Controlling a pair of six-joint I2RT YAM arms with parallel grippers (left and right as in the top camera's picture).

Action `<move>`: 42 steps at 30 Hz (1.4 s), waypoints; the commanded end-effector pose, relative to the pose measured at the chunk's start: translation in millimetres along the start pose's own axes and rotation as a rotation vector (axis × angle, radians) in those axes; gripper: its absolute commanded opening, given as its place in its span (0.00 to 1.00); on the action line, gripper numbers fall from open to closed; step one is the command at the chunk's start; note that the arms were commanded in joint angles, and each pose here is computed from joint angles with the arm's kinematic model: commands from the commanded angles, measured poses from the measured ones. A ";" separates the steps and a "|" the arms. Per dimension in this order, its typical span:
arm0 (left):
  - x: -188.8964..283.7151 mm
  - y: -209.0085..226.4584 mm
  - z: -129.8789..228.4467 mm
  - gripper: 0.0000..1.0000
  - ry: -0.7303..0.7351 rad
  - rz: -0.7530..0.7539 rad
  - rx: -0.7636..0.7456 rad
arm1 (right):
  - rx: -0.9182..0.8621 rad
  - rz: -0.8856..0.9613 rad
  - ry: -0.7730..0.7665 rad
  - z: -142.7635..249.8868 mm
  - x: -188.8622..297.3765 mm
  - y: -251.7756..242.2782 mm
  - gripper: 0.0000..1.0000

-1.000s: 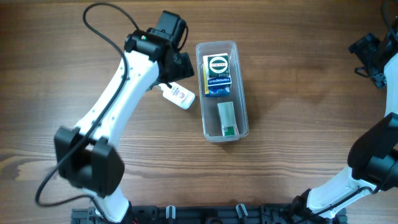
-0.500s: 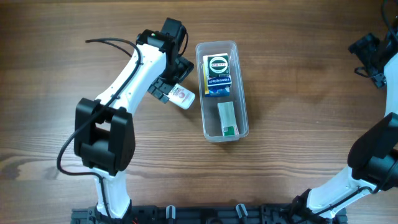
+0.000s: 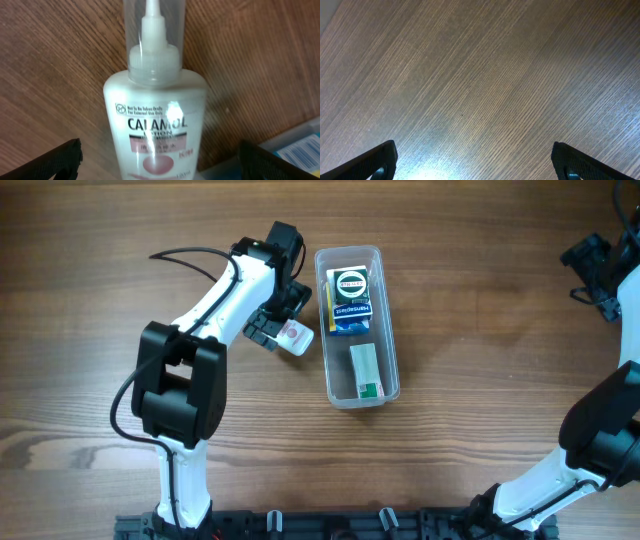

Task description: Pack container

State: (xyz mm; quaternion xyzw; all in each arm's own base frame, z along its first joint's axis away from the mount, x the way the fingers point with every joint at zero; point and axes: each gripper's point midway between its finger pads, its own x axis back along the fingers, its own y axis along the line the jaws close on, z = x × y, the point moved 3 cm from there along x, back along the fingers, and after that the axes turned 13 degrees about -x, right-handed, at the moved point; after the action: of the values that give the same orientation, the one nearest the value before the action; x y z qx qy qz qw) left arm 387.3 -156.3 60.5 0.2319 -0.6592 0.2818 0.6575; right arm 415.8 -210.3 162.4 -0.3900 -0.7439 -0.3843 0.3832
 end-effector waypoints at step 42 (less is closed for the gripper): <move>-42.7 23.5 -4.2 0.62 -0.061 -0.054 0.019 | -0.011 0.004 0.012 2.7 -6.0 -0.5 1.00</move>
State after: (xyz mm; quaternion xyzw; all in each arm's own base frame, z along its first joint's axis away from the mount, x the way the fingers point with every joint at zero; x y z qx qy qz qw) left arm 379.5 -145.1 27.5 0.2503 -0.6716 0.2715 0.6424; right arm 415.8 -210.3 162.4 -0.3901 -0.7439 -0.3844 0.3831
